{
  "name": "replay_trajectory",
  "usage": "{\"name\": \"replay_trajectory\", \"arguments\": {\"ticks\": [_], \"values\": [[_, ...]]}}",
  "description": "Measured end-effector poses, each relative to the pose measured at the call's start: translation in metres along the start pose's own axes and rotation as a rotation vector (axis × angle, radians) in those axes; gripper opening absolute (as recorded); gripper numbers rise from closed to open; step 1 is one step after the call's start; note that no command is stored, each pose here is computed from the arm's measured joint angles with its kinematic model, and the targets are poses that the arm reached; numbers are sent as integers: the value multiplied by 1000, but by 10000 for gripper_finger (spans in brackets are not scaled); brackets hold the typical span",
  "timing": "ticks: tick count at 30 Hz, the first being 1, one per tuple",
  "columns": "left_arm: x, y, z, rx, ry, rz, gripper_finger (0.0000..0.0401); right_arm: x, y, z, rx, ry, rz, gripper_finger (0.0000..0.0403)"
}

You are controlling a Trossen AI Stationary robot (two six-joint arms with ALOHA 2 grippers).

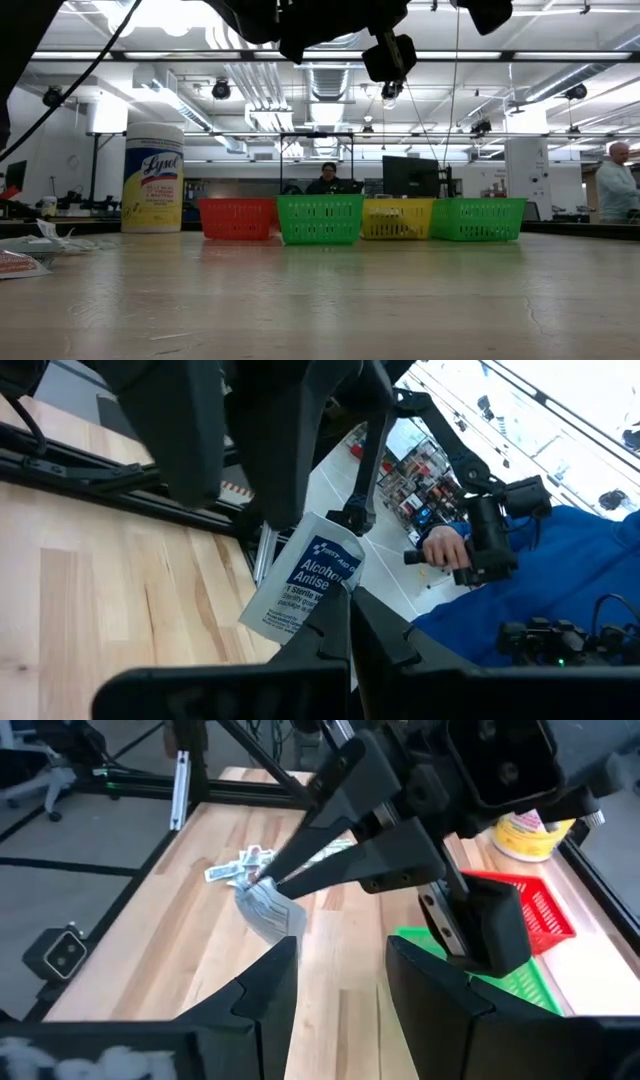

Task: Pick & Place First Aid Supplies
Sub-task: Put the alcohol pad into the yellow basket

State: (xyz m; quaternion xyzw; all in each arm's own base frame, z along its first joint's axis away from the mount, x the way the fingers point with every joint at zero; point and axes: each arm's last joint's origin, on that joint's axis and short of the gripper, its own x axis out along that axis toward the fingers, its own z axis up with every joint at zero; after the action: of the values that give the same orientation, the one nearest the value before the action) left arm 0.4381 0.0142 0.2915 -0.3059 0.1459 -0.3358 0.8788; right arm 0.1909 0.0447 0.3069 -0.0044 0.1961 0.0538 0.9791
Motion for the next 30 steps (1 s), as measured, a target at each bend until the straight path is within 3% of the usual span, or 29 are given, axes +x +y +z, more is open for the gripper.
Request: {"name": "replay_trajectory", "arguments": {"ticks": [22, 30], "values": [[-1, 1, 1, 7, -15, 16, 0, 17, 0, 1, 15, 2, 85, 149], [-2, 2, 1, 2, -10, 17, 0, 19, 0, 4, 12, 16, 86, 128]]}}
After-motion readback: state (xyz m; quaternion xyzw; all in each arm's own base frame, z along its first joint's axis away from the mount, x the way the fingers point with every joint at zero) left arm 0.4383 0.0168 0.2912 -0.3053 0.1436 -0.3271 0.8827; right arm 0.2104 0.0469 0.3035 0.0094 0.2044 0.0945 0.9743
